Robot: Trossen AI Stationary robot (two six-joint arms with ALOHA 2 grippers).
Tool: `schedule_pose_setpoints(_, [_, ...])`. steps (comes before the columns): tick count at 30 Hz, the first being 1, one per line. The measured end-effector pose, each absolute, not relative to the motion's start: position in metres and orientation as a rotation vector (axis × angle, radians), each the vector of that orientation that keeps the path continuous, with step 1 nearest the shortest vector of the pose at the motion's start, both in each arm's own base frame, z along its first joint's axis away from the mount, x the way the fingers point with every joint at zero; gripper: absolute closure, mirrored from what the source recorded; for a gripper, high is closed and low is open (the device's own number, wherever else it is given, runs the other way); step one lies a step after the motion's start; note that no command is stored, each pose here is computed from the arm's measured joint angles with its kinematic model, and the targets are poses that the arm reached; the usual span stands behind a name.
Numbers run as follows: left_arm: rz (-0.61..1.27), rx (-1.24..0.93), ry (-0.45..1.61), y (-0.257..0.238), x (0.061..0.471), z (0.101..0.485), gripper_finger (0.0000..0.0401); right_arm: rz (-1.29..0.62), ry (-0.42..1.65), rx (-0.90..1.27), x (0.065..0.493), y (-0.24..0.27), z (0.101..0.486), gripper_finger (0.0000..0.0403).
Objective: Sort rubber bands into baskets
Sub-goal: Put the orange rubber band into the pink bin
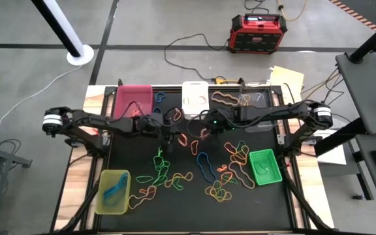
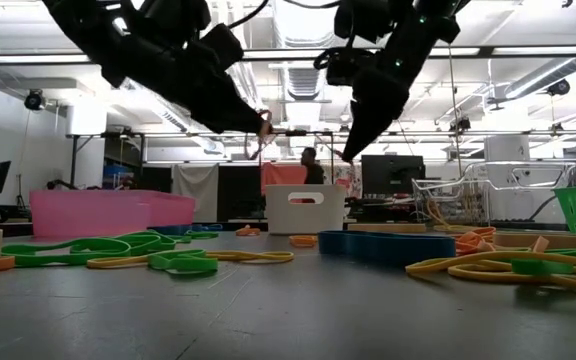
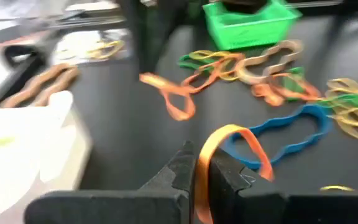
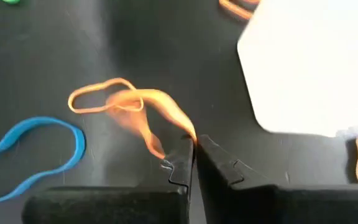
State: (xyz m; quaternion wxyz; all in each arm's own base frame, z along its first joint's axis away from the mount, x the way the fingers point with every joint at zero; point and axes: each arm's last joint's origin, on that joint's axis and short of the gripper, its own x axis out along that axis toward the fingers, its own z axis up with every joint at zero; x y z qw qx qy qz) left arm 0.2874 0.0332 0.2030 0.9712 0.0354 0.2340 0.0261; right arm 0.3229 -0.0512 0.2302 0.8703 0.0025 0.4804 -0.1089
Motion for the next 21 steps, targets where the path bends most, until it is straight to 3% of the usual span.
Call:
schedule_pose_setpoints(4, [0.231,0.125,0.573,0.037,0.272,0.209,0.0382,-0.274,1.063,0.067,0.317,-0.055,0.227,0.0371])
schedule_pose_setpoints(10, [0.461,0.159,0.787,0.052,0.234,0.216,0.0381,-0.325,1.110,0.125,0.310,-0.063,0.224,0.0305])
schedule_pose_setpoints(18, [1.000,-0.073,1.021,0.102,0.175,0.212,0.0383,-0.339,1.095,0.133,0.311,-0.067,0.225,0.0240])
schedule_pose_setpoints(21, [1.058,-0.170,1.060,0.116,0.163,0.208,0.0370,-0.339,1.087,0.134,0.311,-0.067,0.225,0.0227])
